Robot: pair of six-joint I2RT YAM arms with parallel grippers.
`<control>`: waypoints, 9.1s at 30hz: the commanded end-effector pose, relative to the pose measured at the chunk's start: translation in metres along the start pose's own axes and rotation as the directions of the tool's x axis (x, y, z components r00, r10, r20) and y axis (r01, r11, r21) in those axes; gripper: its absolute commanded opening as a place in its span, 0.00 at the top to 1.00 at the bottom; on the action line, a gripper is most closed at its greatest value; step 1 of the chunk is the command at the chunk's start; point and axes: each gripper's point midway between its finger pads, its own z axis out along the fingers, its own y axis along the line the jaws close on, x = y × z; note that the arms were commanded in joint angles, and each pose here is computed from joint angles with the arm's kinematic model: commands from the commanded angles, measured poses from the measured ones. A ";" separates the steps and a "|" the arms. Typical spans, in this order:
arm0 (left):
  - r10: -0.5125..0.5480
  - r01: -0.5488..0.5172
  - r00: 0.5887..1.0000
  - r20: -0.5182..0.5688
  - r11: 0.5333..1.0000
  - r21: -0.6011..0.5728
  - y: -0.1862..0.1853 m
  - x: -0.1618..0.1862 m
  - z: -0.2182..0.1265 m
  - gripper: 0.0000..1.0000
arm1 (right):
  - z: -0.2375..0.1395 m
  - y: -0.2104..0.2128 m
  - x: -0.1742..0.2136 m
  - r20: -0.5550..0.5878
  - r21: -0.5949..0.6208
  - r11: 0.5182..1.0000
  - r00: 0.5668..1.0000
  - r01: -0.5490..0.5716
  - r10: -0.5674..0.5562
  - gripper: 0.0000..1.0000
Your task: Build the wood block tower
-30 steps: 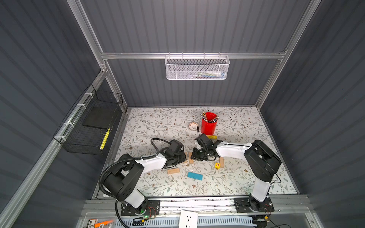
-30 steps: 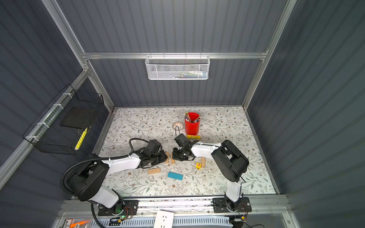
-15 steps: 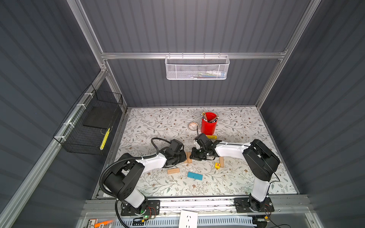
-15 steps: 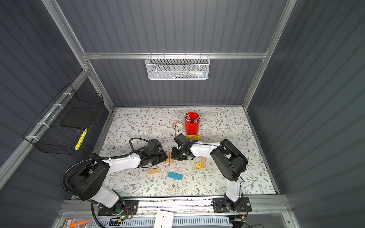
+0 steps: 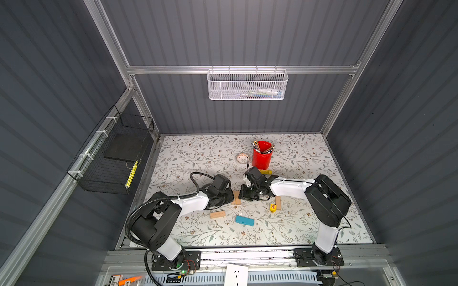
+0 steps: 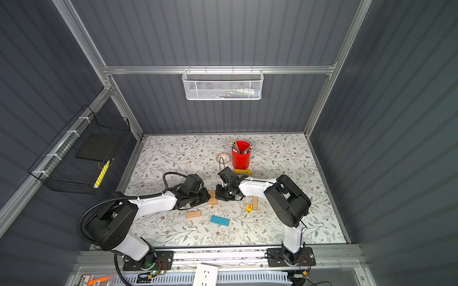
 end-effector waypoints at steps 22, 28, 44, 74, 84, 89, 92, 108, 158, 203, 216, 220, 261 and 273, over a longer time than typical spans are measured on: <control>0.117 -0.138 0.977 -0.177 0.985 -0.109 0.034 0.037 0.001 0.74 | -0.001 -0.023 0.007 0.001 0.104 0.994 0.999 -0.039 0.040 0.86; 0.127 -0.155 0.972 -0.198 0.979 -0.131 0.040 0.041 -0.001 0.77 | -0.006 -0.022 0.013 0.003 0.091 0.995 0.999 -0.043 0.043 0.84; 0.144 -0.178 0.961 -0.238 0.976 -0.128 0.042 0.049 0.000 0.79 | 0.004 -0.019 0.003 0.018 0.103 0.994 0.999 -0.047 0.045 0.84; 0.192 -0.229 0.946 -0.259 0.966 -0.119 0.038 0.046 0.003 0.82 | 0.008 -0.019 -0.019 0.057 0.113 0.992 0.997 -0.054 0.048 0.89; 0.220 -0.238 0.960 -0.173 0.967 -0.094 0.020 0.022 0.009 0.81 | -0.012 -0.009 -0.009 0.069 0.084 0.995 0.997 -0.051 0.045 0.88; 0.233 -0.243 0.963 -0.138 0.968 -0.063 0.007 0.012 0.009 0.80 | -0.030 -0.001 -0.018 0.113 0.066 0.997 0.993 -0.039 0.031 0.84; 0.242 -0.253 0.960 -0.140 0.966 -0.062 0.006 0.012 0.006 0.80 | -0.036 -0.001 -0.023 0.133 0.073 0.997 0.991 -0.026 0.017 0.82; 0.241 -0.240 0.967 -0.083 0.970 0.029 -0.016 0.008 -0.025 0.68 | -0.029 -0.015 0.025 0.023 0.100 0.995 1.000 0.010 -0.012 0.77; 0.143 -0.141 0.980 -0.135 0.990 0.022 0.002 0.023 0.010 0.78 | -0.013 -0.003 0.005 0.033 0.063 0.998 0.999 -0.019 0.016 0.77; -0.172 0.172 0.985 0.025 0.944 -0.281 0.033 0.042 -0.110 0.38 | -0.082 0.003 0.035 0.064 0.099 0.964 0.965 0.249 -0.256 0.47; -0.483 0.488 0.872 0.085 0.840 -0.236 0.042 0.064 -0.088 0.23 | -0.077 0.000 0.035 0.089 0.087 0.956 0.954 0.280 -0.288 0.31; -0.525 0.531 0.845 0.102 0.799 -0.284 0.050 0.069 -0.076 0.26 | -0.078 -0.003 0.033 0.089 0.088 0.958 0.955 0.274 -0.282 0.28; -0.205 0.148 0.977 -0.048 0.829 -0.540 0.070 0.061 -0.039 0.68 | -0.096 -0.029 0.017 0.148 0.011 0.988 0.976 0.157 -0.157 0.19; -0.052 -0.007 0.992 -0.116 0.890 -0.457 0.051 0.053 -0.034 0.83 | -0.102 -0.022 0.005 0.198 -0.008 0.994 0.975 0.105 -0.101 0.18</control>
